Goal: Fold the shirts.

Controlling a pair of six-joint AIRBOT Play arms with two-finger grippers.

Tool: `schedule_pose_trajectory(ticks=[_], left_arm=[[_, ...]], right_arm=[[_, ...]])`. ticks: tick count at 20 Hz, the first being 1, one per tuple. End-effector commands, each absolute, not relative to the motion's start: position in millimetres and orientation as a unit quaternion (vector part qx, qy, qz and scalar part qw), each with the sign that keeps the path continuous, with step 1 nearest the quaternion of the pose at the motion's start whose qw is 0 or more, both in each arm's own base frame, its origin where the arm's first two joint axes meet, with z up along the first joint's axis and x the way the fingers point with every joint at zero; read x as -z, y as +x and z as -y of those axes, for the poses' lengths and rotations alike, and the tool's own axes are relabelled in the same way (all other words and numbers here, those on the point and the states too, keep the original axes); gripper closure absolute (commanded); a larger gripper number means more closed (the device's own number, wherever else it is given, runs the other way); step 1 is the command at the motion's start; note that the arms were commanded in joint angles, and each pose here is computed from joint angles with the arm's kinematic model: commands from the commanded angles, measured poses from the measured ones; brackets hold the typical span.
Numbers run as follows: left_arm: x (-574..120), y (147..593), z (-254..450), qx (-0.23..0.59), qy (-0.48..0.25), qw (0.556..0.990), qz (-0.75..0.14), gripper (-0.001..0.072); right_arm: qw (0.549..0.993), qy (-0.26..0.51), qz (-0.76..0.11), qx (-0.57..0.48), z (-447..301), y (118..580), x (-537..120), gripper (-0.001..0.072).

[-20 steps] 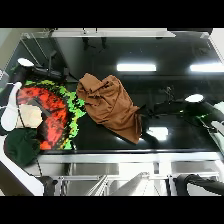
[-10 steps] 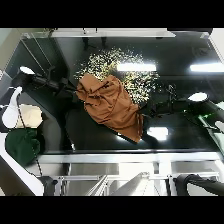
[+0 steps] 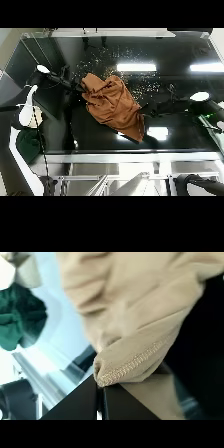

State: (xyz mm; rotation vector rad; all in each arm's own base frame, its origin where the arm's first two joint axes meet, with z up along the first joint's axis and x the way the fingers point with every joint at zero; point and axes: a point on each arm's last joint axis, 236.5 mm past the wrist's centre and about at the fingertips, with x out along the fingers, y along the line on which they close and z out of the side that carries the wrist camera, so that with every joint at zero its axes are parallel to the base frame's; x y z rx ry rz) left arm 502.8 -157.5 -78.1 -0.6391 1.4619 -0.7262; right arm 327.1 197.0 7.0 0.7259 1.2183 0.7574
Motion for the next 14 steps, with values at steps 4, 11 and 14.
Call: schedule_pose_trajectory(ticks=[4,11,14], left_arm=[[-194.6,472.3,171.7,0.521,-0.315,0.664,-0.434,0.0700],[-511.6,248.5,149.9,0.599,-0.148,0.786,-0.038,0.0701],[-531.2,229.0,122.2,0.361,0.000,0.932,0.029,0.0686]], right_arm=[[0.757,0.305,-0.375,-0.439,-160.6,338.9,-183.2,0.0688],[0.925,0.078,0.066,-0.366,-106.2,250.1,-491.1,0.0688],[0.960,0.001,0.101,-0.260,-90.6,237.6,-511.3,0.0688]])
